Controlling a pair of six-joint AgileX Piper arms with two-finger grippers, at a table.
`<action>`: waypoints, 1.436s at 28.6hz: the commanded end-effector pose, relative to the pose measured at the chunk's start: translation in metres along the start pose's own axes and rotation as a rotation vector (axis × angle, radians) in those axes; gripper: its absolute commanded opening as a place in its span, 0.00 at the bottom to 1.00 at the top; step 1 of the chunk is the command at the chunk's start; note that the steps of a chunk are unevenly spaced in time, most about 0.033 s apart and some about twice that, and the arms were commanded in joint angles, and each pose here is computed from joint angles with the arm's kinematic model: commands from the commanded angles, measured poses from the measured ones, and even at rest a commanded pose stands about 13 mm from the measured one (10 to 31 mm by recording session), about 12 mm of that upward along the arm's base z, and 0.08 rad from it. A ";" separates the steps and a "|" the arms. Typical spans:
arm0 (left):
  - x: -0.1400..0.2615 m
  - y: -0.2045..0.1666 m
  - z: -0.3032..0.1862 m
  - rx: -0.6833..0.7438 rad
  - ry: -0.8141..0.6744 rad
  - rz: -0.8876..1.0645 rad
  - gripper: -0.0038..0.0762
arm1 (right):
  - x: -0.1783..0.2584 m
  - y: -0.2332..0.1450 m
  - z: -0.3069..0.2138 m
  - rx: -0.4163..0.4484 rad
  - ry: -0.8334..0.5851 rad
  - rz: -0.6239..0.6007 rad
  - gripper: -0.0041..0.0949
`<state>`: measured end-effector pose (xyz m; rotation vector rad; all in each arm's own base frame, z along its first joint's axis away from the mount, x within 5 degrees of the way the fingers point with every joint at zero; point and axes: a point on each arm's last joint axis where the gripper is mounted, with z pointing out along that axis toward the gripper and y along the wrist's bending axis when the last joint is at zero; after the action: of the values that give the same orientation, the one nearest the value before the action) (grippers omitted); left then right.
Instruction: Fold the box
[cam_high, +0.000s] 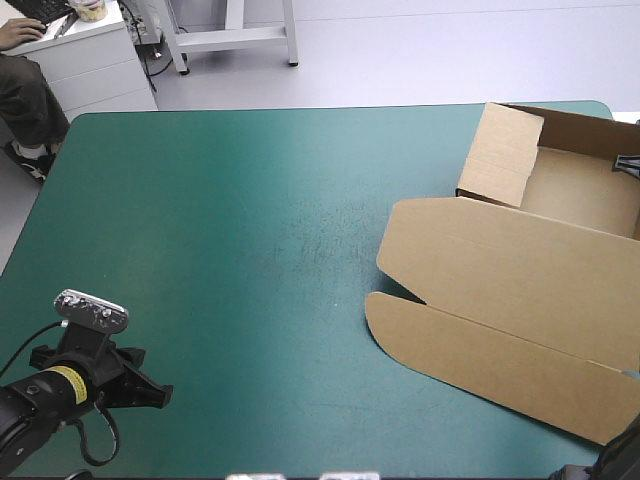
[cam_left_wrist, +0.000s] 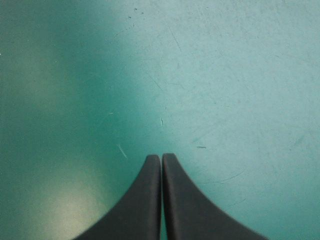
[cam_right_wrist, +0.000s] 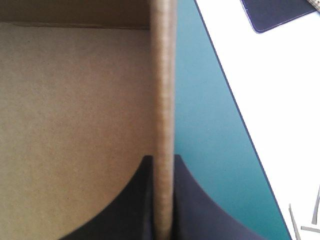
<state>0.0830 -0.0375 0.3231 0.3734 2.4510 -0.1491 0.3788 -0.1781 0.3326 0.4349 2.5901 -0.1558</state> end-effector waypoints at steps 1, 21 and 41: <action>-0.008 -0.001 -0.006 0.017 -0.066 -0.007 0.04 | -0.009 -0.007 -0.038 -0.014 -0.130 0.001 0.07; -0.008 -0.001 -0.006 0.018 -0.066 -0.008 0.04 | -0.008 -0.007 -0.048 -0.004 -0.149 -0.006 0.87; -0.011 0.003 -0.006 -0.028 -0.092 0.017 0.04 | 0.010 0.034 -0.100 -0.423 -0.138 -0.060 0.02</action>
<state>0.0847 -0.0349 0.3240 0.3769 2.4344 -0.1039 0.3531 -0.1395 0.3790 0.2534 2.5199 0.2613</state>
